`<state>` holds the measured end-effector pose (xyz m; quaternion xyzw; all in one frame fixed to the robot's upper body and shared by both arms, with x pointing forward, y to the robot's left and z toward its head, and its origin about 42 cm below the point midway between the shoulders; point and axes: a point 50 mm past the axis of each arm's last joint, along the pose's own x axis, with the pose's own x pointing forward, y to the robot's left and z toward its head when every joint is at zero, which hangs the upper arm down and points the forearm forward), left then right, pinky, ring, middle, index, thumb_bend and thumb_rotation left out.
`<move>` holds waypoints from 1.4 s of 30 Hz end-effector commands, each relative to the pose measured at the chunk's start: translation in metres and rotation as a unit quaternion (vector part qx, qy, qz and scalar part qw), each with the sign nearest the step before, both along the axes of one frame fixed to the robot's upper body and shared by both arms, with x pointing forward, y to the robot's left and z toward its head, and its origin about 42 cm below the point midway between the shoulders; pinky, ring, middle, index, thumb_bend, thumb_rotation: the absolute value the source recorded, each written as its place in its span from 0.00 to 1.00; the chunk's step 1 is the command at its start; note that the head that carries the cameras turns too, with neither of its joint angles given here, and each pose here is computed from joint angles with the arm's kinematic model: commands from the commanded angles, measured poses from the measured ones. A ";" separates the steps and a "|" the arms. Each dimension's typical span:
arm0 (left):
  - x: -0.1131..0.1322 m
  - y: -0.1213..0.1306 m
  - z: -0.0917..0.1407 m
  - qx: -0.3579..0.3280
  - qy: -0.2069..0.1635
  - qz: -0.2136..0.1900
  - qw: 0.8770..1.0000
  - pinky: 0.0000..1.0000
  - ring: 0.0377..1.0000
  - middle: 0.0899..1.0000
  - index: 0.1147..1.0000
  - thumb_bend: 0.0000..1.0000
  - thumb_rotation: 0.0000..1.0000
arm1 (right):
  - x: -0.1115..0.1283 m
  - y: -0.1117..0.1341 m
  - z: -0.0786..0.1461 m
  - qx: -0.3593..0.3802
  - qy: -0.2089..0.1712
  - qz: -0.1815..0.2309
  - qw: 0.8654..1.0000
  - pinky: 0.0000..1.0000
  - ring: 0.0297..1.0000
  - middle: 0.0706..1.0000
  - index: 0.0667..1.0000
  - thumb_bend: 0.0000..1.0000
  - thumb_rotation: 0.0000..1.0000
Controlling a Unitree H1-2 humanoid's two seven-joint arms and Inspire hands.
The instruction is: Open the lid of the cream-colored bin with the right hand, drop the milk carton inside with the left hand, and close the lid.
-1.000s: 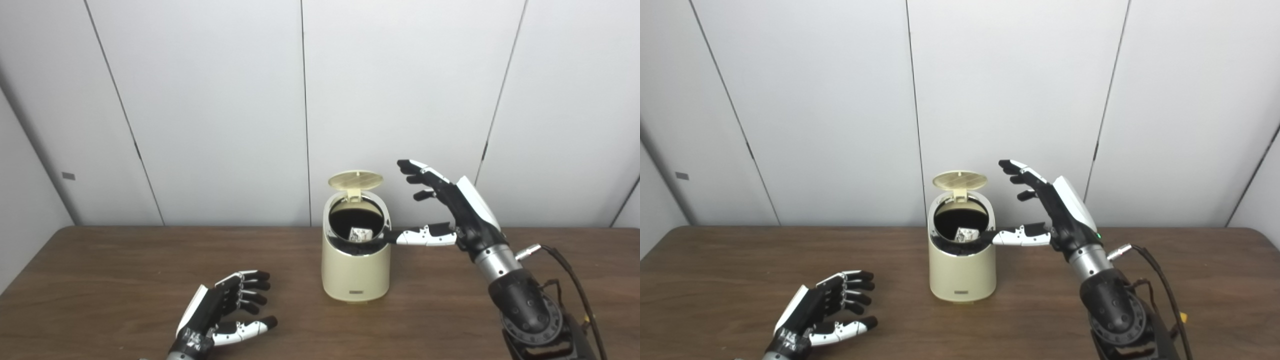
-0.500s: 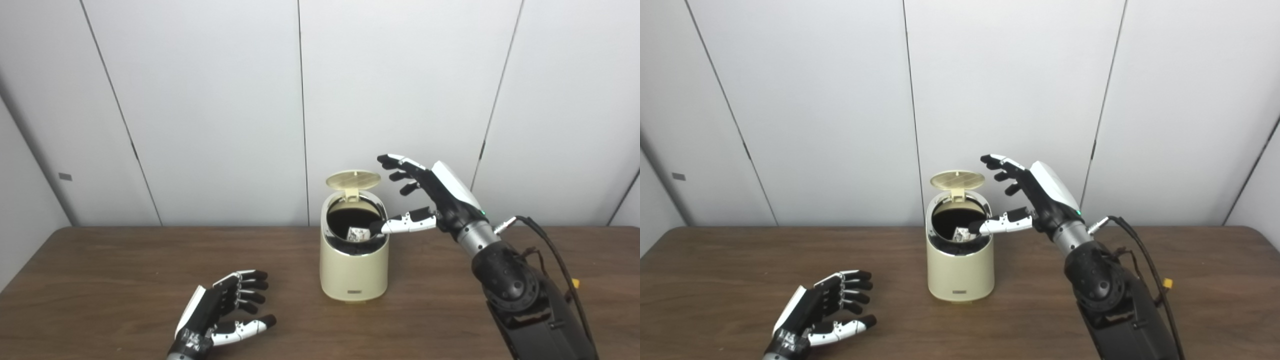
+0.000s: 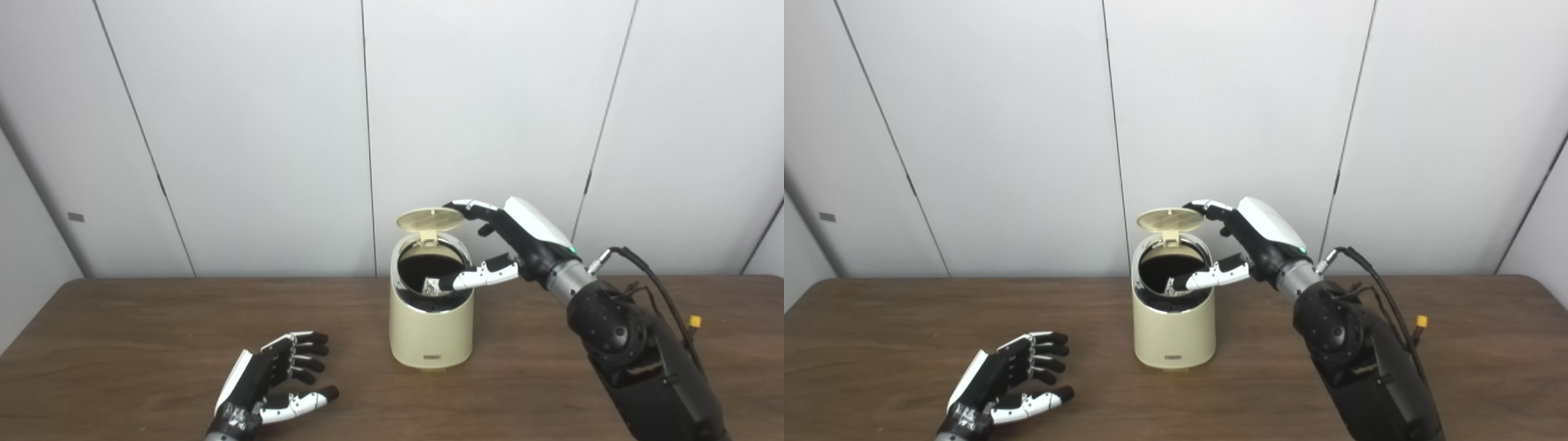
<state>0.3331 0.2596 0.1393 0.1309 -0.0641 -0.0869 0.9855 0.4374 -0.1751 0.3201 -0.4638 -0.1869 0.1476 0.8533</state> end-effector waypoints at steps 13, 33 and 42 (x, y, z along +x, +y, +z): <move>0.005 0.000 0.018 0.003 -0.039 0.001 0.999 0.61 0.64 0.69 0.73 0.69 0.02 | -0.006 0.000 0.039 -0.046 -0.089 0.052 0.994 0.82 0.94 0.79 0.75 0.75 0.42; 0.005 0.001 0.018 0.007 -0.038 0.004 0.999 0.60 0.63 0.68 0.72 0.69 0.05 | -0.025 -0.010 0.030 -0.102 -0.126 0.092 0.983 0.75 0.92 0.72 0.71 0.76 0.40; 0.004 0.002 0.019 0.009 -0.037 0.004 0.999 0.60 0.63 0.68 0.73 0.68 0.04 | -0.033 -0.007 0.027 -0.111 -0.130 0.098 0.980 0.78 0.92 0.73 0.71 0.74 0.43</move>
